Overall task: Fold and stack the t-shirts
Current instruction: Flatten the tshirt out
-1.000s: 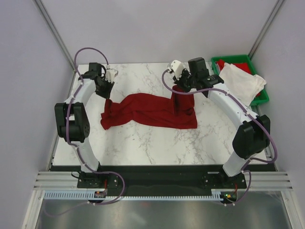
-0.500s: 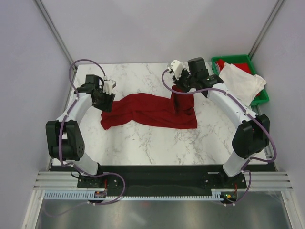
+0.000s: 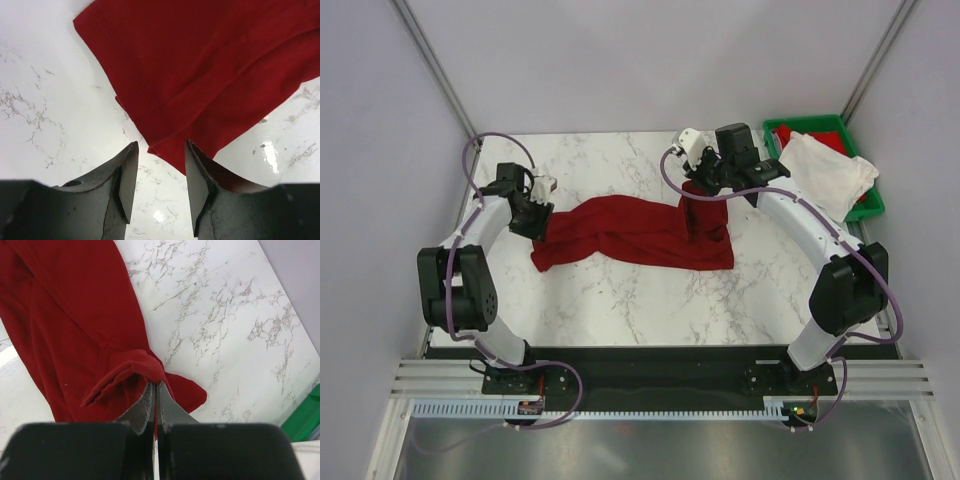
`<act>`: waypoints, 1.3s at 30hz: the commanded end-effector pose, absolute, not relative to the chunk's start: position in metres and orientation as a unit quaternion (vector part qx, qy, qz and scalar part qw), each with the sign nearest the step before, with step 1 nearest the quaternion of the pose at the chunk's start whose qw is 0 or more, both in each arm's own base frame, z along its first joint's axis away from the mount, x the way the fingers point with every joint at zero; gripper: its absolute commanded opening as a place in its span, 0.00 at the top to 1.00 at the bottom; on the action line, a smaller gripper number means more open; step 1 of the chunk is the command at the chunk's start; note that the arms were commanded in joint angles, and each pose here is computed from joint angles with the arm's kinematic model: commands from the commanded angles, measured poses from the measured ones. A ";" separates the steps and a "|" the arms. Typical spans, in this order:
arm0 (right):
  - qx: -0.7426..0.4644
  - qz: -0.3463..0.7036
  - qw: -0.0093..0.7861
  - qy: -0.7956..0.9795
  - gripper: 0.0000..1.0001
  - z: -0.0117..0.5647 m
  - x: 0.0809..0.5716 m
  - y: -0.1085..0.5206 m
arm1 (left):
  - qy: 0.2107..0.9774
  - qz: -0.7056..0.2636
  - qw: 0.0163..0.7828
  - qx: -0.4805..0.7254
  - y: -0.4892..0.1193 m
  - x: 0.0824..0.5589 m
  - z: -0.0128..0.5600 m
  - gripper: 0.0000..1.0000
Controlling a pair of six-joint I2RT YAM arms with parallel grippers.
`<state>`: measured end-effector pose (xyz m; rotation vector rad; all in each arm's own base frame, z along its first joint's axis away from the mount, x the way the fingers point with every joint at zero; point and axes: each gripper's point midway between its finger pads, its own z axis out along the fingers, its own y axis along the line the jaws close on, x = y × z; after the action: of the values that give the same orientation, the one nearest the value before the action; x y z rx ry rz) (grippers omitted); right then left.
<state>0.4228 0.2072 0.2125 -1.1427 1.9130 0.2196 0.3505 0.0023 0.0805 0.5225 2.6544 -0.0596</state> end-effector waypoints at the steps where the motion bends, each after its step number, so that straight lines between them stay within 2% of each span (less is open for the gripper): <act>1: -0.462 0.093 0.457 0.754 1.00 0.231 0.417 0.208 | 0.964 -0.008 0.207 0.167 0.011 0.350 0.075 0.50; 11: -0.465 0.092 0.454 0.754 1.00 0.228 0.418 0.209 | 0.967 -0.026 0.188 0.168 0.010 0.353 0.063 0.52; 14: -0.465 0.091 0.455 0.754 1.00 0.229 0.418 0.209 | 0.968 -0.034 0.181 0.169 0.008 0.353 0.058 0.56; 17: -0.465 0.090 0.454 0.754 1.00 0.228 0.418 0.208 | 0.967 -0.043 0.183 0.169 0.004 0.355 0.059 0.67; 32: -0.466 0.094 0.452 0.755 1.00 0.226 0.418 0.209 | 0.964 -0.045 0.202 0.166 0.003 0.365 0.077 0.73; 36: -0.467 0.094 0.450 0.755 1.00 0.224 0.416 0.209 | 0.965 -0.048 0.197 0.166 0.002 0.364 0.074 0.88; 37: -0.467 0.094 0.450 0.755 1.00 0.224 0.416 0.209 | 0.965 -0.050 0.199 0.166 0.002 0.364 0.075 0.98; 39: -0.466 0.091 0.452 0.755 1.00 0.226 0.416 0.207 | 0.964 -0.051 0.202 0.168 0.001 0.363 0.077 0.98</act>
<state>0.4197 0.2059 0.2083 -1.1535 1.9180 0.2201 0.3569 0.0036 0.0620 0.4915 2.7263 -0.1165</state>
